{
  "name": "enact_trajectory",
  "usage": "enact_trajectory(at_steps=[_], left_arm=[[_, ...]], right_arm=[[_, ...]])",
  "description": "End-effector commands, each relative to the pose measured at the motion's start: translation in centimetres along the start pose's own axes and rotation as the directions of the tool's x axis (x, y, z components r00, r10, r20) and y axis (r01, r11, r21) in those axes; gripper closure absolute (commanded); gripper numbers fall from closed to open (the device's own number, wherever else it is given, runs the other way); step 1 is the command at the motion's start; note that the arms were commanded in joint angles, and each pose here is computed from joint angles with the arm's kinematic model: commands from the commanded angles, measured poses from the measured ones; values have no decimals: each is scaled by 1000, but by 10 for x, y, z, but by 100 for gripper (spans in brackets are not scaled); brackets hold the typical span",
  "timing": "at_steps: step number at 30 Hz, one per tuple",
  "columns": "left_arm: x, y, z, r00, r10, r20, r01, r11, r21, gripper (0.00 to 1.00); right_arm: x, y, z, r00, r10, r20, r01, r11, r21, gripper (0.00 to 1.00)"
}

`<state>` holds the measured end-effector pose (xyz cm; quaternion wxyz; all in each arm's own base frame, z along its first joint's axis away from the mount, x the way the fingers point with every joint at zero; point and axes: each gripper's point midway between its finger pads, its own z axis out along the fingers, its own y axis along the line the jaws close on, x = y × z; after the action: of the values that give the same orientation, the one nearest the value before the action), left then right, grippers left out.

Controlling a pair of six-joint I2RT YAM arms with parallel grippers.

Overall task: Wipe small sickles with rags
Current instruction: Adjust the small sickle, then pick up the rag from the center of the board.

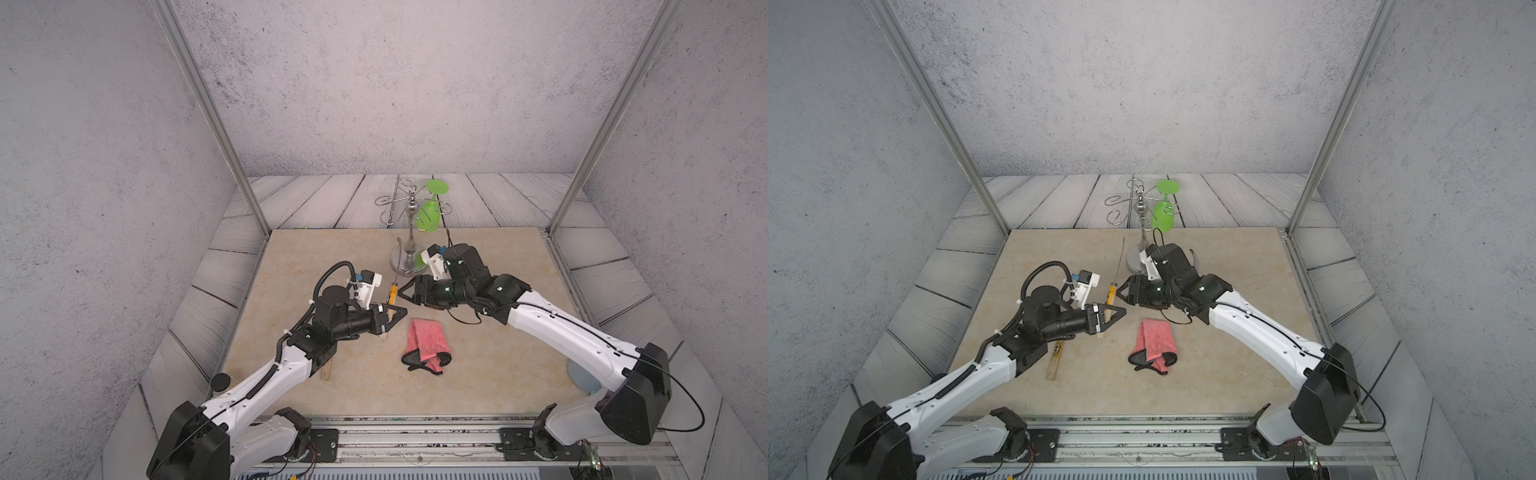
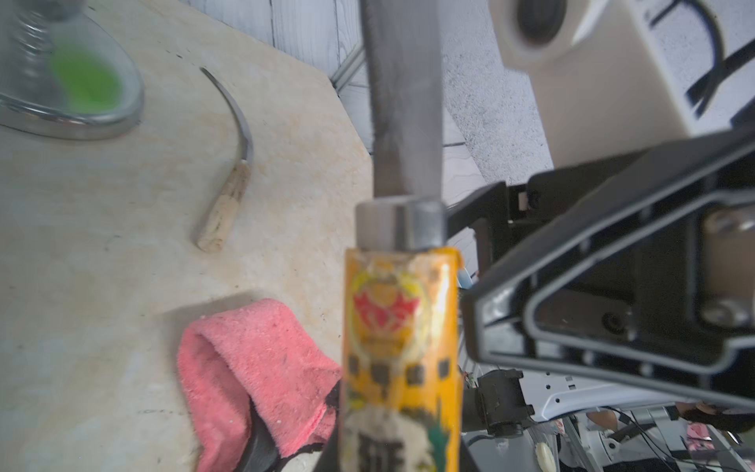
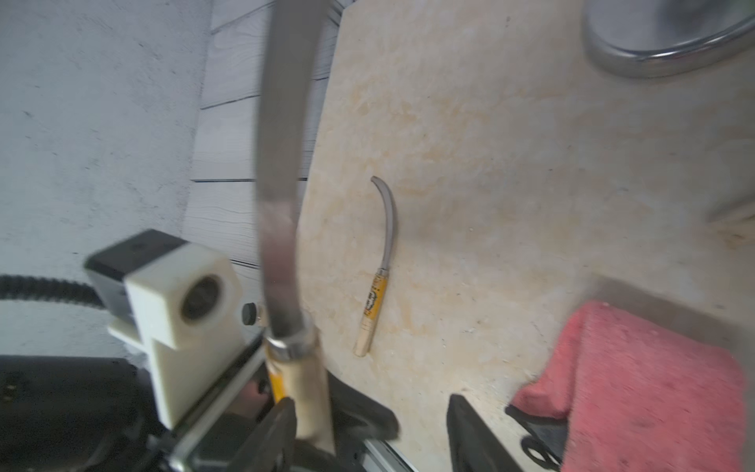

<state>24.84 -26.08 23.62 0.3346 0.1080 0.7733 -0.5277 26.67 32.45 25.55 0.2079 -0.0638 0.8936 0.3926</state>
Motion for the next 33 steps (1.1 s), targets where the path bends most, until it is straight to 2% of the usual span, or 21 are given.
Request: enact_trajectory(at_steps=[1, 8, 14, 20, 25, 33], left_arm=[[-23, 7, -15, 994, 3, 107, 3, 999, -54, 100], [-33, 11, -36, 984, -23, 176, 36, 997, -73, 100], [-31, 11, -53, 979, -44, 198, 57, 996, -62, 100], [-31, 10, -67, 976, -49, 210, 61, 997, -51, 100], [-31, 10, -71, 977, -49, 206, 59, 997, -43, 100], [-27, 16, -73, 977, -65, 204, 75, 996, -41, 100]], right_arm=[[19, -32, -32, 998, -44, -40, 50, 984, 173, 38], [47, -82, -40, 988, -20, -150, 78, 918, 389, 36], [63, -118, 4, 964, 38, -263, 102, 860, 501, 29], [69, -136, 52, 937, 67, -344, 154, 804, 575, 25], [77, -146, 84, 921, 105, -376, 151, 792, 591, 24], [92, -159, 105, 893, 153, -423, 165, 764, 624, 24]])
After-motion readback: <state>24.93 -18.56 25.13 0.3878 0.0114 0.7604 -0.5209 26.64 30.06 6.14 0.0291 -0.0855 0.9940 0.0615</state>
